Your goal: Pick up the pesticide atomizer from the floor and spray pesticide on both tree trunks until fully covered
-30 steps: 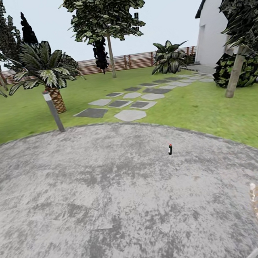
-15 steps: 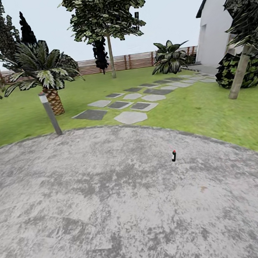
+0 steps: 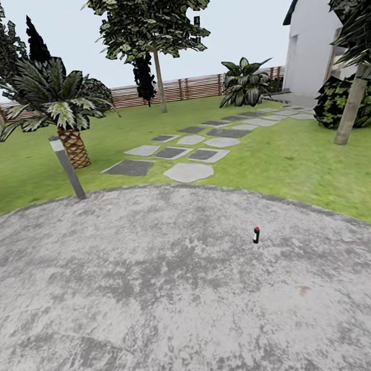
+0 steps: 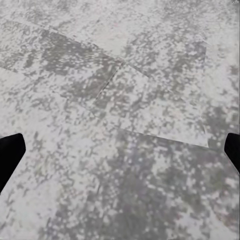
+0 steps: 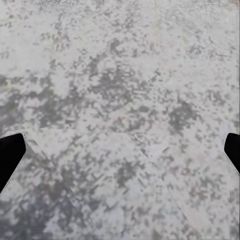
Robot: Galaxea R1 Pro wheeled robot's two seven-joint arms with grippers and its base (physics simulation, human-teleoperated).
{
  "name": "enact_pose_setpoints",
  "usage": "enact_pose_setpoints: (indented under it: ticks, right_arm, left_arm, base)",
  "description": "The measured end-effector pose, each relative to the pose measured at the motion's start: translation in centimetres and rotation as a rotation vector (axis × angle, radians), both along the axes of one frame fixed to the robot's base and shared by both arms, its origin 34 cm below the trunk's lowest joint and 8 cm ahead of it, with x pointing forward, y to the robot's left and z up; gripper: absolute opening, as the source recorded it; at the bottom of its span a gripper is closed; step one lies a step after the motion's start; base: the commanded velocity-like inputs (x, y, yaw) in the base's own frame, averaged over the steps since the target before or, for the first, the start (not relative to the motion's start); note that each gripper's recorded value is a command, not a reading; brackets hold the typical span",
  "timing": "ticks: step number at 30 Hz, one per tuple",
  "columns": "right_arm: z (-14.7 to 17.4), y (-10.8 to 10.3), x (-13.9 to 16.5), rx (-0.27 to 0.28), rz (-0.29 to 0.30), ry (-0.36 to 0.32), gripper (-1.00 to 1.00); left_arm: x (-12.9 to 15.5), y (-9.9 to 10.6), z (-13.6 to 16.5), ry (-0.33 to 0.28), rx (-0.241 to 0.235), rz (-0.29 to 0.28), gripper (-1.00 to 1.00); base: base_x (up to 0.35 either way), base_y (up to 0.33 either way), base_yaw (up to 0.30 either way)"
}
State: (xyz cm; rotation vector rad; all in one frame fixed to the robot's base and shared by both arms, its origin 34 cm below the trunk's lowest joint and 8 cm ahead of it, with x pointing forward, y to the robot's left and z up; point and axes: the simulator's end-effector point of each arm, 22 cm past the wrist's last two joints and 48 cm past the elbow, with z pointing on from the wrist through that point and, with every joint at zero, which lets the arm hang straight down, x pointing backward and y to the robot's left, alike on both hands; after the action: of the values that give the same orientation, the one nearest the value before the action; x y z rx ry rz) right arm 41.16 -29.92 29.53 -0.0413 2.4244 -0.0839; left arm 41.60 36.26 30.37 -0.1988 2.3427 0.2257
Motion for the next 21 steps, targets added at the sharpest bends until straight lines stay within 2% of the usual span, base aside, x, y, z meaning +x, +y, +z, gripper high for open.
enact_pose_setpoints:
  ticks: [21]
  right_arm:
    - [0.00,0.00,0.00,0.000,-0.001,0.000,1.00]
  left_arm:
    - [0.00,-0.02,0.00,0.000,0.000,-0.001,1.00]
  base:
    - [0.340,0.000,0.000]
